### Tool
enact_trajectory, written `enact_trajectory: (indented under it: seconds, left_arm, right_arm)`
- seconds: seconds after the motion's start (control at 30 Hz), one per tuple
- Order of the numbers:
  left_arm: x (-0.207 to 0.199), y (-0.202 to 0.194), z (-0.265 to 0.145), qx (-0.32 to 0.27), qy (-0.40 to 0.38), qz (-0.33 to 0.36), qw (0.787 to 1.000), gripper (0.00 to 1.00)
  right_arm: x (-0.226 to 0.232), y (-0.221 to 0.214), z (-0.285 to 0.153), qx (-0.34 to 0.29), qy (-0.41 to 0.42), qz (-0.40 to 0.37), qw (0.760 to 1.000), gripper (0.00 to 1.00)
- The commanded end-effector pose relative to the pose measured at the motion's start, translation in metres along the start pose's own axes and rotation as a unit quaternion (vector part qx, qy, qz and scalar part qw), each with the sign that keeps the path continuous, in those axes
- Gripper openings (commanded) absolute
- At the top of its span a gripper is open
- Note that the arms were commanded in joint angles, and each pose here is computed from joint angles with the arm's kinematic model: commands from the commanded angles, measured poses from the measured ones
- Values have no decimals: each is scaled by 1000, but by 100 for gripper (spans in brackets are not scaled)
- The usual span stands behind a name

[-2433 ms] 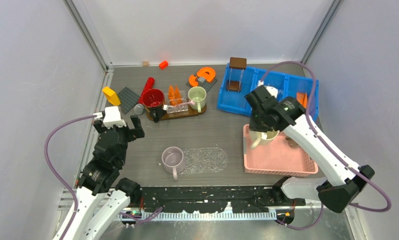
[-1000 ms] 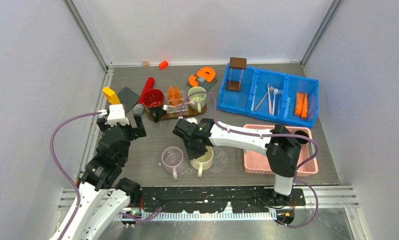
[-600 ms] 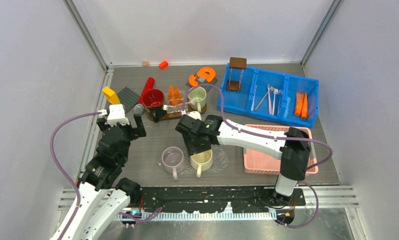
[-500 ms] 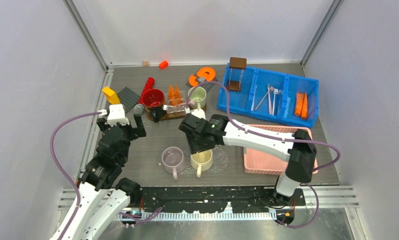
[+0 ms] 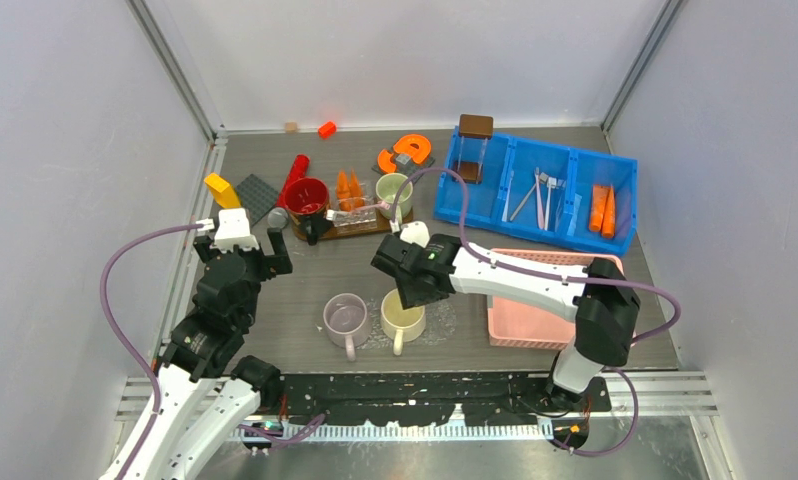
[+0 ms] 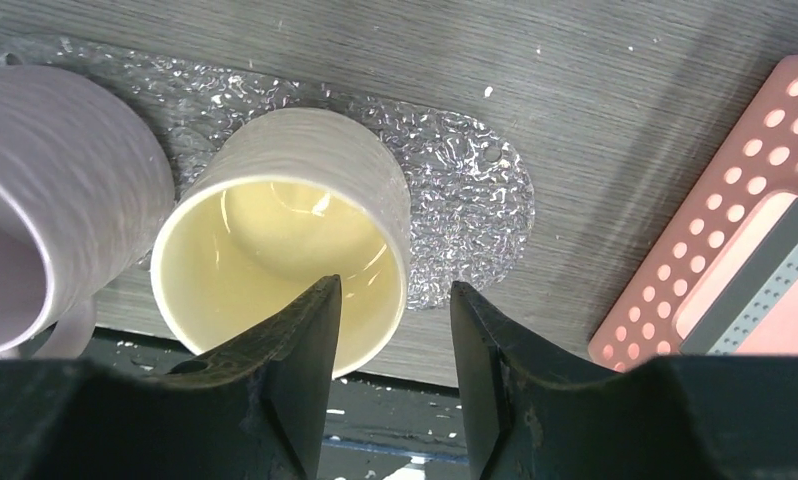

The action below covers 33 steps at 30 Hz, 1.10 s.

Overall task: Prepare toiletry sets of a toothbrush and toothpaste on the tray
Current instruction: Adjust the cup on the tray.

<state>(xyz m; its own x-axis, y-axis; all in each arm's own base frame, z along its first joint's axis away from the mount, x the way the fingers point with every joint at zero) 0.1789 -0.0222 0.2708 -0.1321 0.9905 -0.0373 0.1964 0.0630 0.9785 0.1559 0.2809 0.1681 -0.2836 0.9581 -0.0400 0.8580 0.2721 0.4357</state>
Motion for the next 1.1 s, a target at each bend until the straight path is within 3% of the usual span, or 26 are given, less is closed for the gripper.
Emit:
enact_trajectory:
  seconds: [0.0,0.17,0.33,0.47,1.07]
  left_arm:
    - [-1,7,2,-17,2,-8,1000,98]
    - [-1,7,1,-20,2,-9,1000,98]
    - [-1,7,2,-19,1,-9,1000,98]
    - [-1,7,2,-18,0,-9,1000,98]
    - [-2,7,2,-18,-1,-9,1000,98]
  right_arm:
    - [2,3,17,-10,-14,-2,1000,48]
    - [3,-2,26,-2,-14,-14,1000,37]
    - [1,-2,22,-3,-12,-30,999,14]
    - [1,-2,14,-10,-11,-53,998,6]
    - [28,-3,7,-11,24,-90,996,1]
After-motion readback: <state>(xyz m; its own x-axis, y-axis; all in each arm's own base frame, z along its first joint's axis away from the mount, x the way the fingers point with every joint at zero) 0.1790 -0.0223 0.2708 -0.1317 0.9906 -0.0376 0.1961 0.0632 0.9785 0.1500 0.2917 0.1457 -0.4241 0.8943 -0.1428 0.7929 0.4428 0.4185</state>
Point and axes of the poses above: each gripper's point midway between its finger pads, its own z axis out along the fingers, its own x axis along the line the jaws close on, y = z × x, the point moved 6 cm from there along -z, back along the fingers, and after that the axes turned 2 degrees about -z, right-handed, at the moved point
